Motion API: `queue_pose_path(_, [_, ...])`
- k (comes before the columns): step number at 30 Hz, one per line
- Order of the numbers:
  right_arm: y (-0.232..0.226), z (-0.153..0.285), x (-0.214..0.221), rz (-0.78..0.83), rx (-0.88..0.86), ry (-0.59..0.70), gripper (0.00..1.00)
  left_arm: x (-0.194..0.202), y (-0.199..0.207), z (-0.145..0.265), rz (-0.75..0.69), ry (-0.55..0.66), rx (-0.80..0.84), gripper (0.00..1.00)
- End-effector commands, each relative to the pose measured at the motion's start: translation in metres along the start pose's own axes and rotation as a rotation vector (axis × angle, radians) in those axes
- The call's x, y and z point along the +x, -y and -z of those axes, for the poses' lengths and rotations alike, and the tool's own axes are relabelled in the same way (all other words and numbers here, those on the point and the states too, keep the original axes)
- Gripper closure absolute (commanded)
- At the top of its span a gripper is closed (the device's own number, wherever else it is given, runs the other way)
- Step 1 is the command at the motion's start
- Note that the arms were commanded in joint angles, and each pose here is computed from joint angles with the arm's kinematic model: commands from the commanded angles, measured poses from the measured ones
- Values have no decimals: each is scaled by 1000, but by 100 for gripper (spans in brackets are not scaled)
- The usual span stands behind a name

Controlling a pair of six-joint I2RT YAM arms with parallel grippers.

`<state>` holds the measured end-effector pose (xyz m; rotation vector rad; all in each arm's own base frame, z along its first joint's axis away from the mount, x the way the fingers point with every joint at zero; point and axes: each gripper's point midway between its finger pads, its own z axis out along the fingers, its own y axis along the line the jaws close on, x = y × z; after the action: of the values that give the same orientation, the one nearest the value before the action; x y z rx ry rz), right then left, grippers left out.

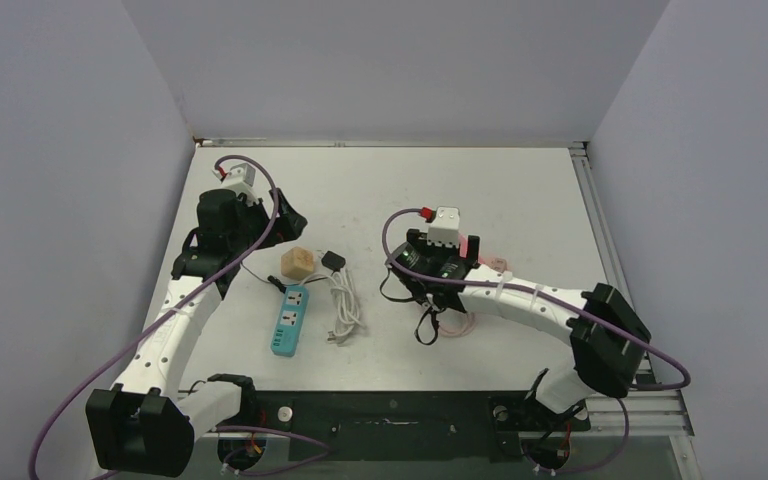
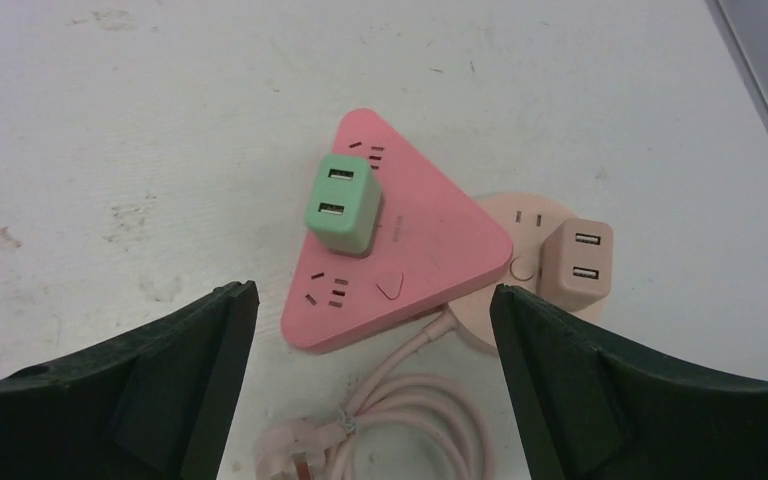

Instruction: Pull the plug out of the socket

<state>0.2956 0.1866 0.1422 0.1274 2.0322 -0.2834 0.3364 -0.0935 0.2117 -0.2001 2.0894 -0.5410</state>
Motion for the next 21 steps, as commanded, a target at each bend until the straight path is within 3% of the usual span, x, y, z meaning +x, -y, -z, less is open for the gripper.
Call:
queue_pose_path(1, [11,-9,-17,26,140,51,10,-22,18,6,-22,54,54,7])
queue_pose_path(8, [-2,-48,-11,68,198,-9,0,-23,18,7,-23,61,55,7])
queue_pose_path(21, [-23,-80,8,100,213,-94,21,-26,21,11,-23,70,69,7])
